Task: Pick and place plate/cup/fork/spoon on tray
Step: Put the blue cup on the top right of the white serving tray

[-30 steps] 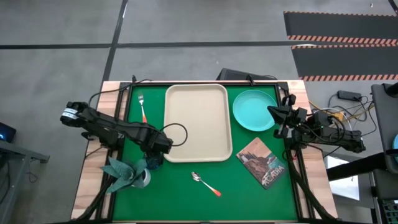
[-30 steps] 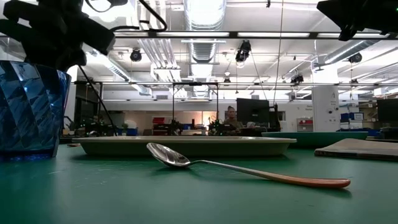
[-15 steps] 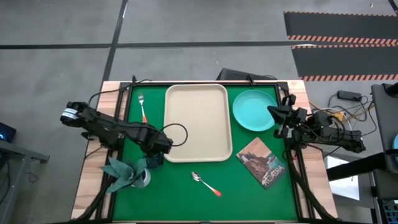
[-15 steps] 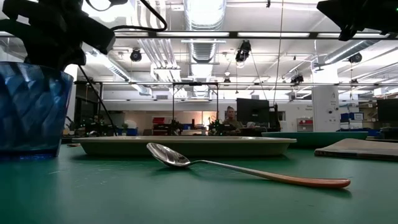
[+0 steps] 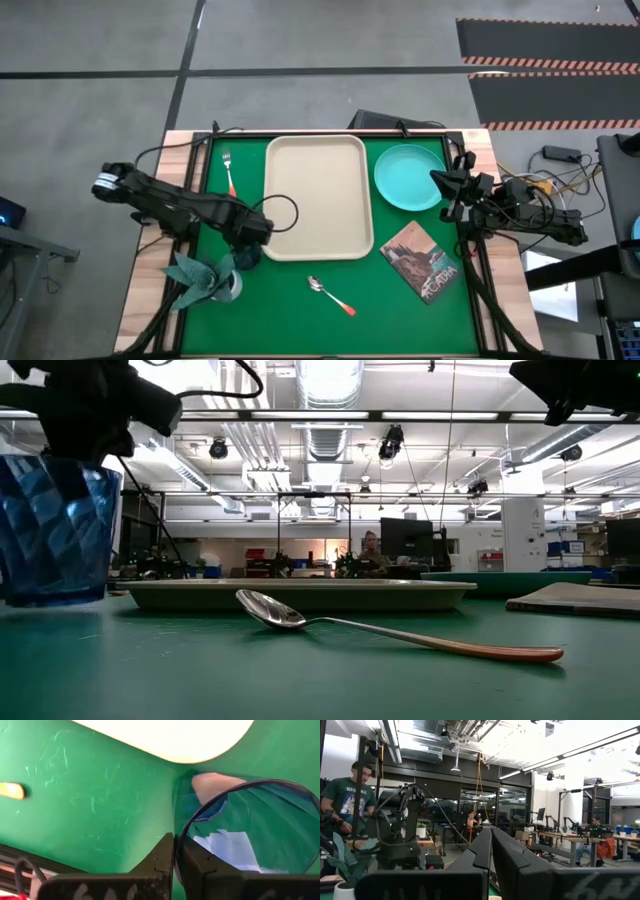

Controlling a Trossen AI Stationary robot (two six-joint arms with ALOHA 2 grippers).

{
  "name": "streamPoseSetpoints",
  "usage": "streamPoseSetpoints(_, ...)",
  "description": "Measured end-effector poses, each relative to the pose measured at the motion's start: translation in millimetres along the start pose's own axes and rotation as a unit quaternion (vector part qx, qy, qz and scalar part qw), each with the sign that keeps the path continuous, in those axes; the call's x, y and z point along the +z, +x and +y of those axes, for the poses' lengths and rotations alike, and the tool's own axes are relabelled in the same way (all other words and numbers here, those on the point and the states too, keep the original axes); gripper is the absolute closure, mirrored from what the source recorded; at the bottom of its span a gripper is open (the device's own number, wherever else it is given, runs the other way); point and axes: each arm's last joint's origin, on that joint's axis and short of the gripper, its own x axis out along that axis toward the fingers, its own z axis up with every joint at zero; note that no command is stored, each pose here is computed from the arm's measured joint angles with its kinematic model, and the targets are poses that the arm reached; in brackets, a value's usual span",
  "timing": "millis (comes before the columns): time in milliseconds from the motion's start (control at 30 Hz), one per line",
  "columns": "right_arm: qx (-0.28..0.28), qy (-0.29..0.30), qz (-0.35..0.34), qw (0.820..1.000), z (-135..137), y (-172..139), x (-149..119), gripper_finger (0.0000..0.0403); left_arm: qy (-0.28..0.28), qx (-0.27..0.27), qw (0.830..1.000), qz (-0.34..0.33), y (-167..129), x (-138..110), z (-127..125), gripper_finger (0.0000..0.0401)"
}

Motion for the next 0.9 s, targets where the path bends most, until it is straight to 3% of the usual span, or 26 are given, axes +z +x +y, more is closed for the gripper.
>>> streamPoseSetpoints(200, 0.000, 0.005, 0.000, 1.000, 0.0, 0.0, 0.1, 0.0394, -0.041, -0.029, 0.998, -0.036, -21.9, 1.9, 0.0, 0.0399)
streamPoseSetpoints(900, 0.000, 0.004, 0.000, 1.000, 0.0, 0.0, 0.1, 0.0394, -0.100, -0.065, 0.984, -0.131, -73.1, 17.5, -1.1, 0.0400)
